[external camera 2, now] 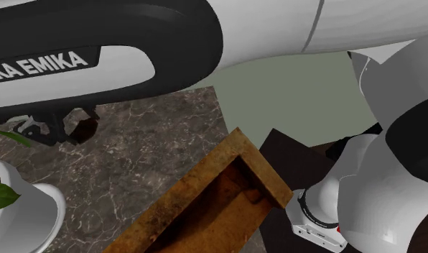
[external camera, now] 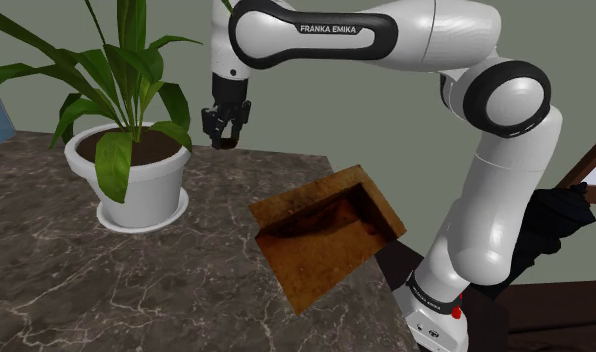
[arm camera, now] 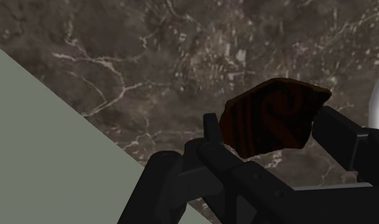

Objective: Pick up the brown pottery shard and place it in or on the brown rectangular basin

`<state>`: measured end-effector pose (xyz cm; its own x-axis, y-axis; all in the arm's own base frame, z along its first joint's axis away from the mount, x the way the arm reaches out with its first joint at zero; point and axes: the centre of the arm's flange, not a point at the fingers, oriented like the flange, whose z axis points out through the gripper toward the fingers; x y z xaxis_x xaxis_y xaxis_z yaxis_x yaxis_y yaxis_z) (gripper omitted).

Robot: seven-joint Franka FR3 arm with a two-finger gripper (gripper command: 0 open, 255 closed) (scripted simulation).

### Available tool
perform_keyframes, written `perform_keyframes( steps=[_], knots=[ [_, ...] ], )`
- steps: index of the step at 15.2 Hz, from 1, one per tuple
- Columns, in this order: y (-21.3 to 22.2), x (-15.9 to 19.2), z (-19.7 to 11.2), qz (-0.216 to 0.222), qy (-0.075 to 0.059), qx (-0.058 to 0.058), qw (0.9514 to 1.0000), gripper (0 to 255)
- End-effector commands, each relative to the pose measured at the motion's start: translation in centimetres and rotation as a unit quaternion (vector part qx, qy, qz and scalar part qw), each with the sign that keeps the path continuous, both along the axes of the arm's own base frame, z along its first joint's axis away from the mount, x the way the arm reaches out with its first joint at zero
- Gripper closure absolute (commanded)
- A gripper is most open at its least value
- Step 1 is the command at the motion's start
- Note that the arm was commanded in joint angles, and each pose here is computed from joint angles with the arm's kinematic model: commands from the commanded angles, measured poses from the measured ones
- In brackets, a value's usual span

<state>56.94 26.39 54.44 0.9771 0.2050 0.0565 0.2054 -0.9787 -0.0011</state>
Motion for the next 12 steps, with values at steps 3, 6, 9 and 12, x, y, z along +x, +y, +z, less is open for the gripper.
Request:
perform_keyframes(
  steps=[3, 6, 9, 12],
  knots=[
    [0.1, -0.1, 2.1, 0.000, 0.000, 0.000, 1.0000, 255],
    [0.1, -0.1, 3.6, 0.000, 0.000, 0.000, 1.0000, 255],
    [0.1, -0.1, 5.2, 0.000, 0.000, 0.000, 1.0000, 255],
    [0.1, -0.1, 6.8, 0.000, 0.000, 0.000, 1.0000, 255]
  ],
)
